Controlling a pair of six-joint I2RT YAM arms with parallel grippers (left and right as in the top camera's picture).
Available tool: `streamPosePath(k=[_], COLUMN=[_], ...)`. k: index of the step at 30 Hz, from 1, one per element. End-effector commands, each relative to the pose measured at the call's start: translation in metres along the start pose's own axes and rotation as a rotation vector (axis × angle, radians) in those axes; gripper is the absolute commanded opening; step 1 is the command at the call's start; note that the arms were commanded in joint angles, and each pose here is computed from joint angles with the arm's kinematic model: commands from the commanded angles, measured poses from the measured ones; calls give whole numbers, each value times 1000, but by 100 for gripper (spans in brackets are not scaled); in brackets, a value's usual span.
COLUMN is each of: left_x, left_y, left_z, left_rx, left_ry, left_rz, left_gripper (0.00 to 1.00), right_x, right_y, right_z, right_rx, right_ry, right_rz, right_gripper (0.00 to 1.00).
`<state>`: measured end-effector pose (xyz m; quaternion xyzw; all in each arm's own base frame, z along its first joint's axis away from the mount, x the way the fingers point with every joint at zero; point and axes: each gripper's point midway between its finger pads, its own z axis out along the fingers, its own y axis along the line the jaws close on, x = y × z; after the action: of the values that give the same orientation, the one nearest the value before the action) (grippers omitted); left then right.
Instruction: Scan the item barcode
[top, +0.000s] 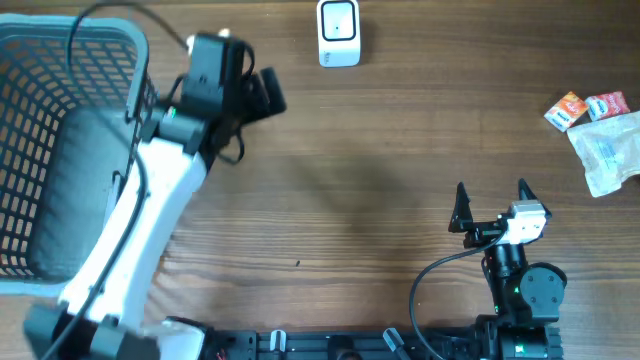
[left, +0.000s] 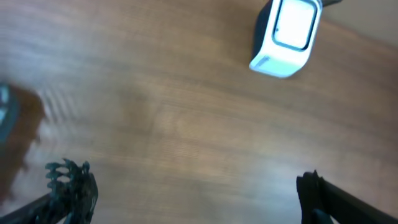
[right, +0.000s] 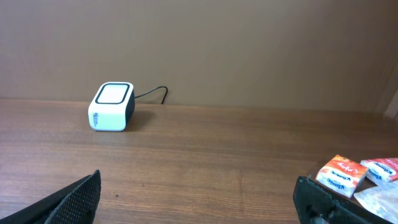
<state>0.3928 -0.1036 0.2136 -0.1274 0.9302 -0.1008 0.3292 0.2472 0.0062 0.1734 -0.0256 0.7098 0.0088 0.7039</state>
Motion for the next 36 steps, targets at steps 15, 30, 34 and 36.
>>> streamPosePath(k=[15, 30, 34, 36], left_x=[79, 127, 135, 134], left_y=[70, 93, 99, 99], left_z=[-98, -129, -107, -97], left_rx=[267, 284, 285, 300], left_ry=[-401, -538, -554, -573], left_rz=[127, 139, 137, 139], left_gripper=[100, 100, 100, 100], right_x=[-2, -2, -2, -2], right_y=[-2, -2, -2, -2], right_z=[-1, -1, -1, -1], right_rx=[12, 12, 12, 12], right_ry=[-10, -10, -10, -10], right_rz=[4, 4, 4, 4], right_gripper=[100, 100, 100, 100])
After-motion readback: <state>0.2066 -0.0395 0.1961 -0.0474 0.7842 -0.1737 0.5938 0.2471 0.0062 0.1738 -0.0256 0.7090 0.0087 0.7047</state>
